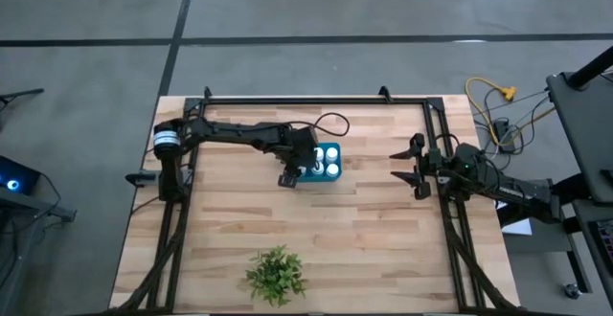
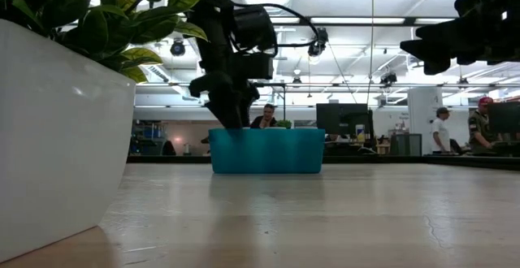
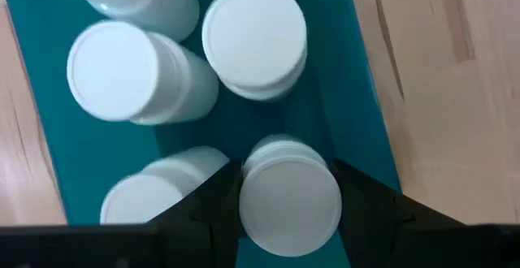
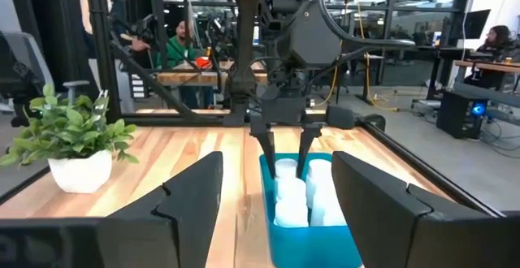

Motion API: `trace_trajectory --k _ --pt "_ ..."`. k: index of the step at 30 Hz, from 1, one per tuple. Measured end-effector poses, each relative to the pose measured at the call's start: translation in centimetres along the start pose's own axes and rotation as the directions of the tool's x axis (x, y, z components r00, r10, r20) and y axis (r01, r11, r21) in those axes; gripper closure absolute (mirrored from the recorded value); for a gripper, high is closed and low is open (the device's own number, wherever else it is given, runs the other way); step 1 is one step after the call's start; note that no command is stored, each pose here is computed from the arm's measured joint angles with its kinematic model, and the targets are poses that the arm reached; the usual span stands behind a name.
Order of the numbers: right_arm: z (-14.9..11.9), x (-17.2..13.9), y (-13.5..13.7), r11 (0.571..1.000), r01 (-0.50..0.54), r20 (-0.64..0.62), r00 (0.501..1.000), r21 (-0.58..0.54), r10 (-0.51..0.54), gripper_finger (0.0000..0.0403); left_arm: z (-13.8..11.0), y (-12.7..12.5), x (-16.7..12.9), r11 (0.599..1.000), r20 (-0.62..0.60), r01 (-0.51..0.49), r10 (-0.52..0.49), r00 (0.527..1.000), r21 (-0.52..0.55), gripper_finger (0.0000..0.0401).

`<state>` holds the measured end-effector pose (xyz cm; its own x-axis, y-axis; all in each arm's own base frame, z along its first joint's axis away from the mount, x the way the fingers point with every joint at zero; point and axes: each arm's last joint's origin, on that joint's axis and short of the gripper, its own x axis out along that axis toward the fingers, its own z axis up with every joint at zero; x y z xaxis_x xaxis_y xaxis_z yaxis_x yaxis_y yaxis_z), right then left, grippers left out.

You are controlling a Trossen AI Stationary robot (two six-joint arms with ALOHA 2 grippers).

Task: Pick and place pill bottles into a basket
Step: Put the white medicine bottle into the blue bin

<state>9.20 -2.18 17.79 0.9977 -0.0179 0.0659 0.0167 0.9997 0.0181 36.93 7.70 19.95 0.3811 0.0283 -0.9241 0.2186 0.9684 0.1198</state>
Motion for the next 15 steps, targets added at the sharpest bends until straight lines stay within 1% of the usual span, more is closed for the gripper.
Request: trace_trajectory --k 4,15 --pt "-0.03 0.0 0.0 1.0 0.001 -0.003 1.0 0.003 -0.001 0.0179 0.25 0.17 1.03 1.0 -0.022 0.012 -0.012 1.0 0.001 0.0258" --pt "-0.06 0.0 -0.01 1.0 0.003 -0.006 1.0 0.008 -0.003 0.0179 0.41 0.23 0.56 1.0 -0.017 0.007 -0.007 1.0 0.003 0.0258"
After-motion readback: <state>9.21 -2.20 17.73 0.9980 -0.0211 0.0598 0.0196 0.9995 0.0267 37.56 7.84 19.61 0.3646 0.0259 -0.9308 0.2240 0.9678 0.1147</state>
